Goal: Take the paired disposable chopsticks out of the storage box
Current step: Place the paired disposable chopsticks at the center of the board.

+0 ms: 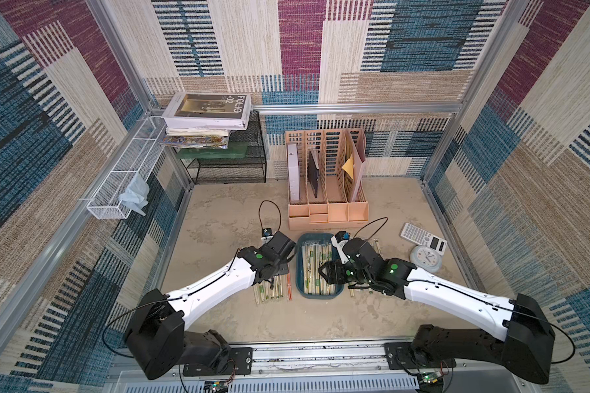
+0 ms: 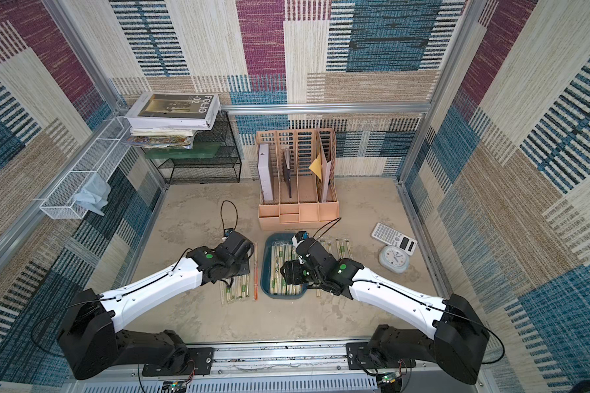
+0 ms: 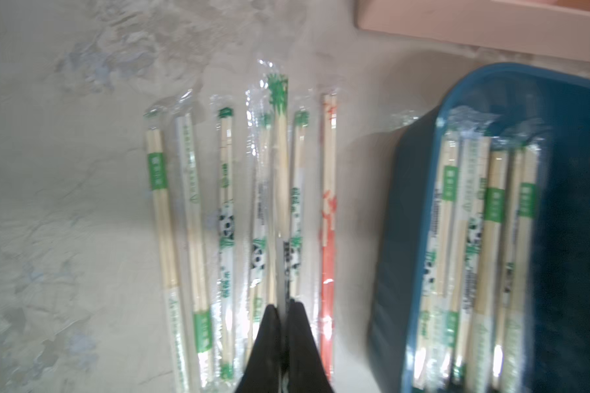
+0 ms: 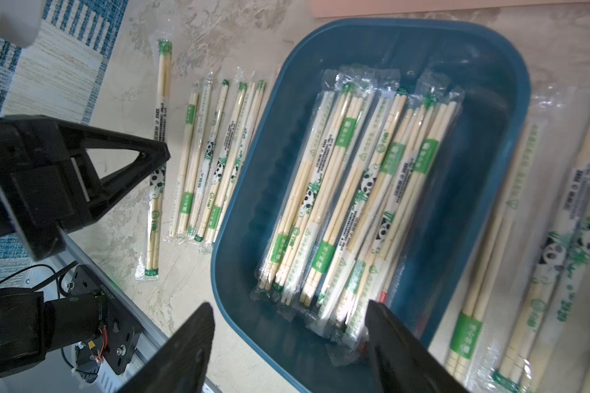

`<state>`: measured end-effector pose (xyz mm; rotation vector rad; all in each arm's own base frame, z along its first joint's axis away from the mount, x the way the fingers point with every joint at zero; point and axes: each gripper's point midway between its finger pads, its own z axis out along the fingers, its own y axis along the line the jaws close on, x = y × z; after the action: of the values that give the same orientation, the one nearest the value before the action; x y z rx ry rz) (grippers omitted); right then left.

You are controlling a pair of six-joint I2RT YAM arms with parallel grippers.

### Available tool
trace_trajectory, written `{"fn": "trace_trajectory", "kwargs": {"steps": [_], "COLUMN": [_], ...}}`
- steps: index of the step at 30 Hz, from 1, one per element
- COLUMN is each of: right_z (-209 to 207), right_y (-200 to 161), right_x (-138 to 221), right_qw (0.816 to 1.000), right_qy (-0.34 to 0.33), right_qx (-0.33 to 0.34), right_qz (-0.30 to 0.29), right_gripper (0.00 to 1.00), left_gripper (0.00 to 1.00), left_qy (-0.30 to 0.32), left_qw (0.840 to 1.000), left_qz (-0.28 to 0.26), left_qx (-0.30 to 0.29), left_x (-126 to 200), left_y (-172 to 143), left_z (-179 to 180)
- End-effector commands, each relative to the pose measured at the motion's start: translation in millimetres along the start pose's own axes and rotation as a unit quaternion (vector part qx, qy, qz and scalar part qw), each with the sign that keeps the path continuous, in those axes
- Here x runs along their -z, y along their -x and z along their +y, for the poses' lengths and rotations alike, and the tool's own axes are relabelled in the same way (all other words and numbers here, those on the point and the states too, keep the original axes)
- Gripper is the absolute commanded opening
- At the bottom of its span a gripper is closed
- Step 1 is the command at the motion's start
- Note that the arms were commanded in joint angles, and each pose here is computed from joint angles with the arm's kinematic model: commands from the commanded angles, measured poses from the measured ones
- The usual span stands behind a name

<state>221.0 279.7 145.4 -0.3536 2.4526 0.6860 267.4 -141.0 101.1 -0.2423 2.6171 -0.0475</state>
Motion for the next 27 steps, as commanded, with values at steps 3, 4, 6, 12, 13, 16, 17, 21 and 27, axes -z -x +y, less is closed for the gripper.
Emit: {"fn": "trace_trajectory", "kwargs": {"steps": [3, 4, 6, 12, 13, 16, 17, 21, 27], "right_z": [14.7, 16.5, 20.2, 34.8, 37.0, 39.7, 40.1, 37.2, 35.0], "right_y": [4.6, 4.5, 3.8, 4.9, 4.7, 3.4, 3.1, 3.9, 4.2], "right_x": [-9.0, -11.1, -13.9, -23.2, -24.8, -27.5, -27.8, -26.9, -26.4], "right_qw": [1.0, 1.0, 1.0, 1.0, 1.0, 0.999, 0.999, 1.0, 1.0], "right_qy": [0.006, 0.006, 0.008, 0.016, 0.016, 0.013, 0.013, 0.007, 0.003], "right_qx": [0.008, 0.01, 0.011, 0.022, 0.024, 0.029, 0.029, 0.028, 0.028], "right_qz": [-0.004, -0.002, 0.002, 0.008, 0.011, 0.015, 0.015, 0.012, 0.011], "right_gripper": [0.73, 0.74, 0.74, 0.73, 0.74, 0.74, 0.73, 0.74, 0.73], "left_gripper": [0.05, 0.05, 0.05, 0.05, 0.05, 0.05, 0.05, 0.05, 0.06], "left_qy": [0.053, 0.059, 0.07, 0.094, 0.097, 0.102, 0.104, 0.107, 0.107], "left_qw": [0.998, 0.998, 0.997, 0.994, 0.994, 0.993, 0.993, 0.992, 0.992], "left_qz": [-0.007, -0.009, -0.012, -0.013, -0.013, -0.007, -0.006, -0.001, 0.005], "left_qx": [0.024, 0.028, 0.034, 0.048, 0.05, 0.055, 0.057, 0.061, 0.062], "left_x": [-5.9, -7.3, -9.3, -18.6, -20.8, -26.2, -28.2, -36.0, -45.5], "left_y": [-5.3, -6.2, -7.1, -8.6, -9.1, -10.0, -10.5, -10.5, -8.0], "left_z": [48.8, 55.1, 64.2, 81.5, 84.3, 89.0, 90.7, 94.3, 94.4]}}
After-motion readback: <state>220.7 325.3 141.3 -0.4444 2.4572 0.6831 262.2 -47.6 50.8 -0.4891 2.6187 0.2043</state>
